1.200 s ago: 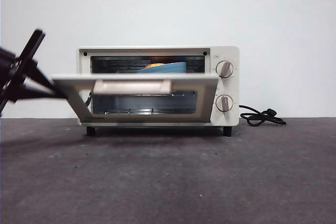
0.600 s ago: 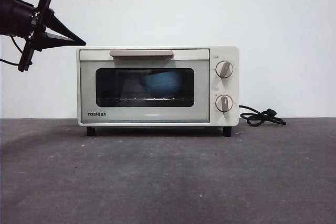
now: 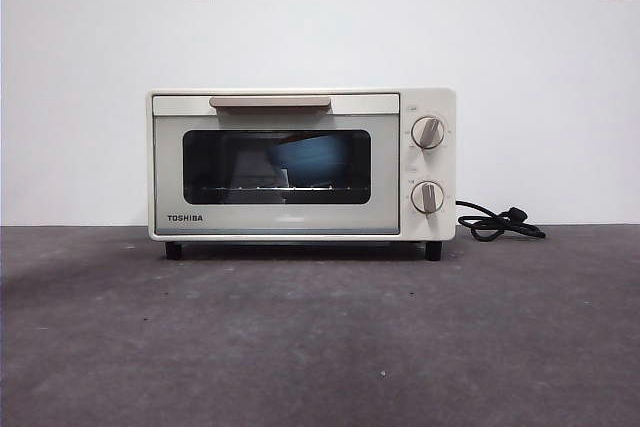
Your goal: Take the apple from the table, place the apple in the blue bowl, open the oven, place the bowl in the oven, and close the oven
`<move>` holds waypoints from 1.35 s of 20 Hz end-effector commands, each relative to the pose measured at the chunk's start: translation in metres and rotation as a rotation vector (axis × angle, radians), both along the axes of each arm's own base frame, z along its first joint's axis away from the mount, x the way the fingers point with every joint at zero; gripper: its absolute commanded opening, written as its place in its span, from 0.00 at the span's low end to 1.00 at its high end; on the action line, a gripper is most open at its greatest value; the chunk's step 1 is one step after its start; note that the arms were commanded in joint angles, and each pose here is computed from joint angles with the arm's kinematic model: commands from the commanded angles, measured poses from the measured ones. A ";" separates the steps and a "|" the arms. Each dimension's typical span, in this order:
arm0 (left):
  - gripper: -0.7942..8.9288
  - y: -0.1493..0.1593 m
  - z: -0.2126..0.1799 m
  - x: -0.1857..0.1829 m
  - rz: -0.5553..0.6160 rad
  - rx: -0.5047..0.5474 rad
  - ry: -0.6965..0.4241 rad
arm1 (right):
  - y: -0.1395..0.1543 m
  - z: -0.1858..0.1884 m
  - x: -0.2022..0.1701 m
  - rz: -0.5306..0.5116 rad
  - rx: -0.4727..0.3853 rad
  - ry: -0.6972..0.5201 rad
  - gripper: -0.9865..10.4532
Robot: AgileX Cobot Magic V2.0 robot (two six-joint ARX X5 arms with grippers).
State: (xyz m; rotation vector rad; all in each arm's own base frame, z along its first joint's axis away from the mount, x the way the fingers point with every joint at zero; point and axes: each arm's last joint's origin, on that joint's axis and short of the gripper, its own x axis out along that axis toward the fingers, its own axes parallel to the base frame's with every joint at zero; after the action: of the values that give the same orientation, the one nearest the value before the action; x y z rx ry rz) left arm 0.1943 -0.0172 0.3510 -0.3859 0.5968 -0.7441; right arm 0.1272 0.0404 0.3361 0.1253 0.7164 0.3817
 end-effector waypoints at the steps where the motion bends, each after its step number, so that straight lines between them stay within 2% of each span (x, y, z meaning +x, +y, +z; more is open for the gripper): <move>1: 0.08 0.001 0.003 -0.035 0.007 0.182 -0.073 | 0.000 -0.004 0.000 -0.001 -0.002 0.022 0.09; 4: 0.08 0.004 0.006 -0.078 0.111 0.302 -0.062 | 0.000 -0.004 0.000 0.000 -0.002 0.018 0.09; 7: 0.08 0.005 0.005 -0.100 0.142 0.331 -0.039 | 0.000 -0.005 0.001 0.002 -0.010 0.021 0.09; 17: 0.08 0.003 0.003 -0.094 0.125 0.339 -0.015 | 0.001 -0.008 0.007 -0.015 -0.032 0.043 0.09; 19: 0.08 0.006 0.008 -0.098 0.193 0.467 -0.139 | 0.001 -0.008 0.008 -0.015 -0.031 0.042 0.09; 21: 0.08 0.007 0.009 -0.099 0.279 0.517 -0.237 | 0.001 -0.008 0.008 -0.016 -0.033 0.047 0.09; 24: 0.08 0.009 -0.008 -0.093 0.382 0.555 -0.379 | 0.002 -0.009 0.009 -0.015 -0.033 0.048 0.09; 27: 0.08 0.009 -0.051 -0.083 0.506 0.570 -0.527 | 0.002 -0.009 0.009 -0.015 -0.033 0.048 0.09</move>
State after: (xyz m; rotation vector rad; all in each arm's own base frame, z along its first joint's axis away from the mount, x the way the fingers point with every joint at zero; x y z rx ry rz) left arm 0.1090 -0.0080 0.3056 0.1738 0.1917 -0.1539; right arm 0.1348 0.0418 0.3308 0.1133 0.7625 0.3528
